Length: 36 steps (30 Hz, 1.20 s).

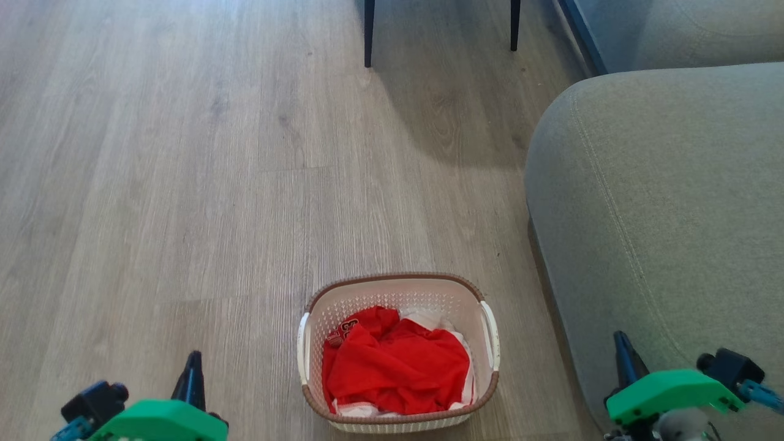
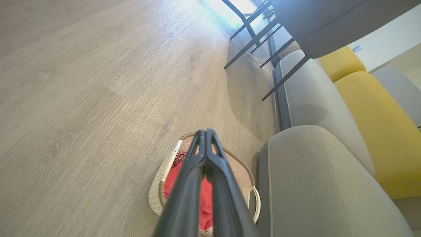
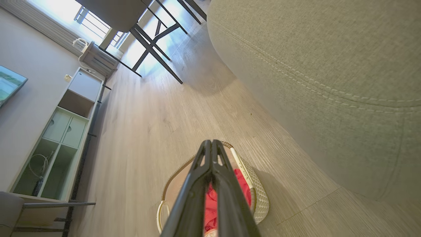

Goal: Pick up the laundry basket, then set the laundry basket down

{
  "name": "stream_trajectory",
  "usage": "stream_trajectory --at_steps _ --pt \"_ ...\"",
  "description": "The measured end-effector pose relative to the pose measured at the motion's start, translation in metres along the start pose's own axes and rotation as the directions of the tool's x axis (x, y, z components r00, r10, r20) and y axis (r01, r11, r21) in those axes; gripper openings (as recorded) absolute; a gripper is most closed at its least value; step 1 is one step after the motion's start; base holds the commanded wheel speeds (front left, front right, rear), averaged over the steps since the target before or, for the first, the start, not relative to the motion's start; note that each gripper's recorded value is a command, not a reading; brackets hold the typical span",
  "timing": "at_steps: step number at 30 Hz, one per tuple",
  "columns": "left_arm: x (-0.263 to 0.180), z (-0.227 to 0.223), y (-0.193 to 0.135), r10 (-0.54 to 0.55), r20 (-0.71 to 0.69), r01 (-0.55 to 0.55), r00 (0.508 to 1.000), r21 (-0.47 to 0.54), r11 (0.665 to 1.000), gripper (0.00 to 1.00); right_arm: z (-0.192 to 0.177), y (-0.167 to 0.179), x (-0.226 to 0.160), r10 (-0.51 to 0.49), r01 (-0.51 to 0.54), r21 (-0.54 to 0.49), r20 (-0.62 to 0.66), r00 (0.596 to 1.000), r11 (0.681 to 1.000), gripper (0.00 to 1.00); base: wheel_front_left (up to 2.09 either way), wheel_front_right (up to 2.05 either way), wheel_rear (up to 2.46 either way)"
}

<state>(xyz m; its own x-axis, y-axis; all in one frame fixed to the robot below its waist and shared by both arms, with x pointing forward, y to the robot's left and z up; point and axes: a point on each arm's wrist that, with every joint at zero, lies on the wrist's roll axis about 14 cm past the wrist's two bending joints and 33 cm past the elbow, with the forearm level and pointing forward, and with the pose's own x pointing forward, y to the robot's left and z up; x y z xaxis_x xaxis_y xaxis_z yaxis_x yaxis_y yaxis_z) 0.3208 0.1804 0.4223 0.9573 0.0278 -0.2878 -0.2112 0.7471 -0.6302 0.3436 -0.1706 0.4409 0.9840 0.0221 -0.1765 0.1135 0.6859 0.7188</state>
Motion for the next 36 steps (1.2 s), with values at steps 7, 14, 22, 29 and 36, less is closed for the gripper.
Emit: stream_trajectory --at_steps 7,14,22,29,36 --pt "0.005 0.005 -0.004 -0.014 0.002 0.014 1.0 -0.081 0.997 0.0 0.003 -0.002 0.001 -0.009 0.008 0.075 0.002 1.0 0.997 0.0 0.0 0.0 0.0" --pt "0.006 0.004 -0.004 -0.016 -0.012 0.014 1.0 -0.161 0.987 0.0 0.008 -0.003 0.003 -0.018 0.016 0.151 0.014 1.0 0.988 0.0 0.0 0.0 0.0" --pt "0.012 0.012 -0.009 -0.03 0.003 0.029 1.0 -0.256 0.966 0.0 0.013 -0.001 0.007 -0.013 0.008 0.233 0.02 1.0 0.972 0.0 0.0 0.0 0.0" --pt "0.015 0.014 -0.012 -0.046 0.002 0.045 0.999 -0.334 0.941 0.0 0.017 -0.003 0.008 -0.018 0.01 0.306 0.025 1.0 0.952 0.0 0.0 0.0 0.0" --pt "0.019 0.021 -0.014 -0.057 0.014 0.058 0.998 -0.409 0.911 0.0 0.024 0.001 0.012 -0.008 -0.006 0.376 0.037 0.999 0.926 0.0 0.0 0.0 0.0"
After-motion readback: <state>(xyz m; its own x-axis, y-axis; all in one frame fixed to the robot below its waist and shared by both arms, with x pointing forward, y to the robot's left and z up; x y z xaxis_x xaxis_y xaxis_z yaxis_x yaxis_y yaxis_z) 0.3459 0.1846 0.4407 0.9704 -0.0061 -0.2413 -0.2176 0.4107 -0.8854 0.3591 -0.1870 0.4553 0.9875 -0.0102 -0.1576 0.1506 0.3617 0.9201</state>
